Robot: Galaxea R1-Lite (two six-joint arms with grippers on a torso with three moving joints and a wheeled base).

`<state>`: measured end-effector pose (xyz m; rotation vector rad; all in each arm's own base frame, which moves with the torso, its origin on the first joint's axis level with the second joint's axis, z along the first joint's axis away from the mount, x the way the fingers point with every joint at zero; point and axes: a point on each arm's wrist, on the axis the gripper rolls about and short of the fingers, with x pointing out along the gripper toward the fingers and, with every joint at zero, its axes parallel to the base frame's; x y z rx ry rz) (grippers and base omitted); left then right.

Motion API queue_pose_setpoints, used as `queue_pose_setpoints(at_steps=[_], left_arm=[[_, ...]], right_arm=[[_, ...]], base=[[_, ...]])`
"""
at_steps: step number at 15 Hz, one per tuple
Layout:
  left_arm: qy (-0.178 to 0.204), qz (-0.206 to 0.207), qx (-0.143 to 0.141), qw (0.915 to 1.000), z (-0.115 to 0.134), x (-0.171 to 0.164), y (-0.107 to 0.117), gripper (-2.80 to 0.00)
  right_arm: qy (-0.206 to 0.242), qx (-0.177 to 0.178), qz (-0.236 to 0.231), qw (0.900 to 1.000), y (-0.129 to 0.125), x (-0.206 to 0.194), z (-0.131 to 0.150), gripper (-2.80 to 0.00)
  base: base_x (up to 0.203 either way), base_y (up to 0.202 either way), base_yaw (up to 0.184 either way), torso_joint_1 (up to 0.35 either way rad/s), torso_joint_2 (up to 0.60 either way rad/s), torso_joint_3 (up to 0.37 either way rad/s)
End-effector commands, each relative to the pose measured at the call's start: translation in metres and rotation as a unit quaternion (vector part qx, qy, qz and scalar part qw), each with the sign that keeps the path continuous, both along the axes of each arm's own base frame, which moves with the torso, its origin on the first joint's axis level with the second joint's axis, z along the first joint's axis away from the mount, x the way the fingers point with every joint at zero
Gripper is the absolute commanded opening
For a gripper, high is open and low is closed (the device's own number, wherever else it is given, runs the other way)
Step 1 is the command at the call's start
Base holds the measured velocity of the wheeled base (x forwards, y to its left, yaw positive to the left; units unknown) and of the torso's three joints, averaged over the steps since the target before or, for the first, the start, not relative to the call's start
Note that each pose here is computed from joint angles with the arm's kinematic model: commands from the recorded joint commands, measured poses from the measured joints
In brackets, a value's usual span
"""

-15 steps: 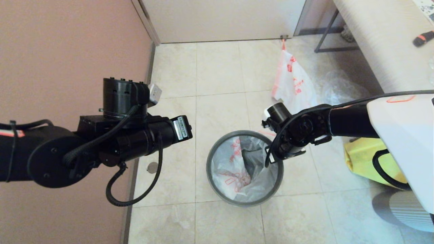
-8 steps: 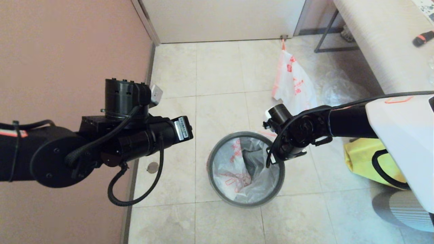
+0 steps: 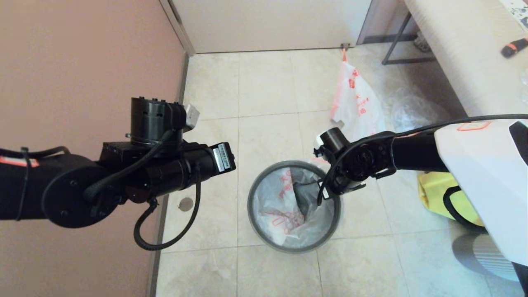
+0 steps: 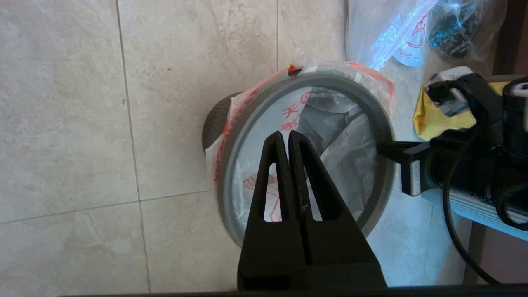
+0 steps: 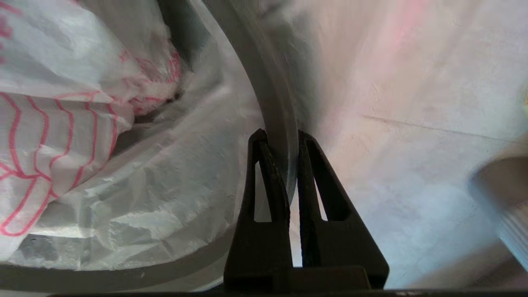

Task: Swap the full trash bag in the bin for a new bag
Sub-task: Place the trash can ring on the trash can

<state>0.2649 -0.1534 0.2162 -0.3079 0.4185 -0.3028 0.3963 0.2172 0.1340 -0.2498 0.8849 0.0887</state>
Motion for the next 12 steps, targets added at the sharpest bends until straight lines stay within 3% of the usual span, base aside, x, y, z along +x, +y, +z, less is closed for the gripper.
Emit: queue_pose_setpoints(at_steps=[1,5,9,12], left_arm=[[0.001,0.001,-0.001,1.0,-0.001,0.001,0.0,-2.8],[0.001,0.001,-0.001,1.0,-0.001,0.001,0.0,-2.8],[-0.001,0.0,-0.002,1.0,0.0,-0.001,0.0,-2.8],[-0.002,0.0,-0.003,1.0,0.001,-0.001,0.0,-2.8]], right_arm=[[0.005,-0.004,-0.001,1.0,0.001,0.001,-0.005,-2.8],[0.004,-0.004,-0.001,1.0,0.0,0.001,-0.002,-2.8],[-0.006,0.0,-0.001,1.0,-0.005,-0.015,0.019,-2.8],[0.002,-0.004,-0.012,1.0,-0.013,-0.009,0.011,-2.8]], base=[[0.0,0.0,0.0,0.0,0.0,0.0],[0.0,0.0,0.0,0.0,0.0,0.0],[0.0,0.0,0.0,0.0,0.0,0.0],[0.0,0.0,0.0,0.0,0.0,0.0]])
